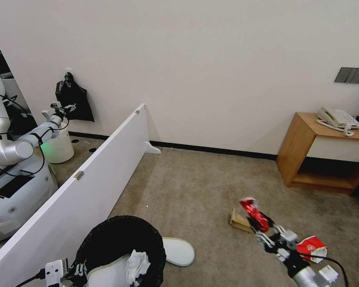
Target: Pick up the trash bin, then pick up the garbage from the floor and place it into the trash bin.
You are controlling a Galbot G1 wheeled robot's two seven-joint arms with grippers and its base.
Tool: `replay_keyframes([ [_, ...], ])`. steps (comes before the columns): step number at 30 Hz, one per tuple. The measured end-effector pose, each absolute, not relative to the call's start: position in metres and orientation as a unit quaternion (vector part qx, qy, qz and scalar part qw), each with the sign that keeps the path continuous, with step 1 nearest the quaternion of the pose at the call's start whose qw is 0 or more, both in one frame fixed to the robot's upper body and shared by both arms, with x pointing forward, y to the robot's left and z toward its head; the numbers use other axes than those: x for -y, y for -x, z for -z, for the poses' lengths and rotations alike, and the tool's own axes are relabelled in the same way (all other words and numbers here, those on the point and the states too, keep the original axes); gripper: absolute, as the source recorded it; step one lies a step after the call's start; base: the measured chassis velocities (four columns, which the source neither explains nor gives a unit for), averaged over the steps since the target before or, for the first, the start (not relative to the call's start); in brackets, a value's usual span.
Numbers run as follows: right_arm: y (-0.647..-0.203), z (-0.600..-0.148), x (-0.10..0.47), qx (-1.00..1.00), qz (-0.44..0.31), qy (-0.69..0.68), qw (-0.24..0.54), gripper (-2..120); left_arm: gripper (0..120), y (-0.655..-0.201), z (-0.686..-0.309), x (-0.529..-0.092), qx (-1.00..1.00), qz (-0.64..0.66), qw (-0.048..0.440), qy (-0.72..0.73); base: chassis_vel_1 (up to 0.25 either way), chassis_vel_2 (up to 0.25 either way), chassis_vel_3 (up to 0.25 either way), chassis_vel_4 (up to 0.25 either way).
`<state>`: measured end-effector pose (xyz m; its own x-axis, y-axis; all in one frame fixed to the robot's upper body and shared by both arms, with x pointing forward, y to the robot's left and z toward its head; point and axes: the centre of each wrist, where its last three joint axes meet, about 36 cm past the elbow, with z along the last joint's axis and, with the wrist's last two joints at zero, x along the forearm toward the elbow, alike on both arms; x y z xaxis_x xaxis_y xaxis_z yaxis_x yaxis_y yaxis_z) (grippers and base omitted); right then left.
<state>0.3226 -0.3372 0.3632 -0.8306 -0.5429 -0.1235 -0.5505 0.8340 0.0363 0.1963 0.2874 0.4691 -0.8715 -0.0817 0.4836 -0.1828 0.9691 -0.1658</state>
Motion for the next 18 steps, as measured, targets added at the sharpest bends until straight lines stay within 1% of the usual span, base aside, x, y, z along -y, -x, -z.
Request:
replay_keyframes([
  [1, -0.333, -0.373, 0.321, -0.943, -0.050, 0.322, 0.067, 50, 4, -0.196, -0.470, -0.287, 0.961, -0.103, 0.245, -0.069, 0.000, 0.000, 0.000, 0.000],
  [2, -0.333, -0.373, 0.321, -0.943, -0.050, 0.322, 0.067, 50, 4, -0.196, -0.470, -0.287, 0.961, -0.103, 0.245, -0.069, 0.000, 0.000, 0.000, 0.000],
  [4, -0.355, -0.381, 0.294, -0.921, -0.076, 0.373, 0.086, 50, 4, -0.196, -0.471, -0.288, 0.961, -0.097, 0.250, -0.071, 0.000, 0.000, 0.000, 0.000],
  [5, -0.355, -0.381, 0.294, -0.921, -0.076, 0.373, 0.086, 50, 4, -0.196, -0.471, -0.288, 0.961, -0.097, 0.250, -0.071, 0.000, 0.000, 0.000, 0.000],
  [8, -0.387, -0.389, 0.257, -0.888, -0.111, 0.432, 0.110, 50, 4, -0.197, -0.473, -0.288, 0.961, -0.089, 0.251, -0.071, 0.000, 0.000, 0.000, 0.000],
  [9, -0.387, -0.389, 0.257, -0.888, -0.111, 0.432, 0.110, 50, 4, -0.197, -0.473, -0.288, 0.961, -0.089, 0.251, -0.071, 0.000, 0.000, 0.000, 0.000],
  [12, -0.414, -0.409, 0.224, -0.851, -0.145, 0.484, 0.141, 50, 4, -0.197, -0.475, -0.287, 0.962, -0.087, 0.251, -0.071, 0.000, 0.000, 0.000, 0.000],
  [13, -0.414, -0.409, 0.224, -0.851, -0.145, 0.484, 0.141, 50, 4, -0.197, -0.475, -0.287, 0.962, -0.087, 0.251, -0.071, 0.000, 0.000, 0.000, 0.000],
  [15, -0.428, -0.424, 0.201, -0.821, -0.173, 0.520, 0.158, 50, 4, -0.197, -0.475, -0.286, 0.961, -0.087, 0.252, -0.070, 0.000, 0.000, 0.000, 0.000],
  [17, -0.431, -0.427, 0.195, -0.813, -0.179, 0.530, 0.161, 50, 4, -0.197, -0.475, -0.285, 0.961, -0.087, 0.252, -0.070, 0.000, 0.000, 0.000, 0.000],
  [18, -0.436, -0.435, 0.178, -0.789, -0.195, 0.558, 0.166, 50, 4, -0.197, -0.475, -0.284, 0.961, -0.088, 0.253, -0.069, 0.000, 0.000, 0.000, 0.000],
])
